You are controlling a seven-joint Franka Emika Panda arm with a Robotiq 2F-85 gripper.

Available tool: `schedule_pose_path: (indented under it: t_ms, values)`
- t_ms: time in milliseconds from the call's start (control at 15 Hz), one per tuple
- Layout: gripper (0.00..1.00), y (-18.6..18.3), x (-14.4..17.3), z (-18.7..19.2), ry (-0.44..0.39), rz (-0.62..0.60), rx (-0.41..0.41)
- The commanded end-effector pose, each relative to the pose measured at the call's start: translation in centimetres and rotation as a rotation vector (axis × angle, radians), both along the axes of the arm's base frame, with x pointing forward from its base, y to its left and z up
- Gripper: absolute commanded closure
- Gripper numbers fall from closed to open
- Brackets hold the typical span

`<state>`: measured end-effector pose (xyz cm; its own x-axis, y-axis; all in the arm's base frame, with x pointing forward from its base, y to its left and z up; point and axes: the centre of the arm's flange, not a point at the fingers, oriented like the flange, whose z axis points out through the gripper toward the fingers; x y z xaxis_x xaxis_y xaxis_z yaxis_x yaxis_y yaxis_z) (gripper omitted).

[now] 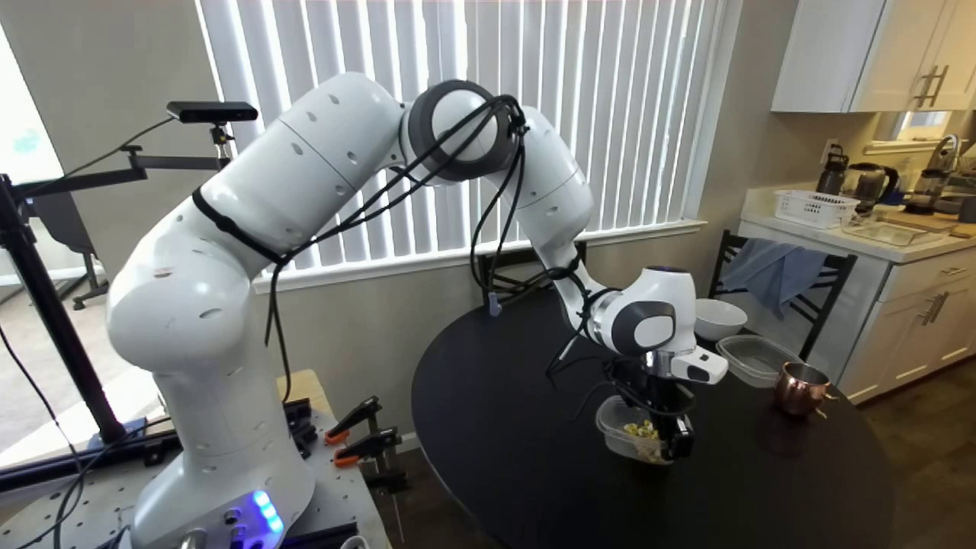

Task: Pour the contents in the clear bowl onto the table.

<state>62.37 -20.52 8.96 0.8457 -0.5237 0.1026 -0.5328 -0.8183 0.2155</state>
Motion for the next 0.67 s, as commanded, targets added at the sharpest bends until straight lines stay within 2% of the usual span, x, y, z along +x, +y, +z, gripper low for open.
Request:
schedule_pose_path:
  t_ms: [0, 200, 333, 600]
  values:
    - [1.00, 0.8, -1.1, 2.4, -0.076, 0.031, -0.051]
    - [0.99, 1.4, -1.4, 2.9, -0.058, 0.078, -0.154]
    - [0.99, 2.0, -1.6, 3.5, -0.065, 0.110, -0.256]
    - [0.99, 5.6, -1.6, 6.4, -0.162, 0.179, -0.409]
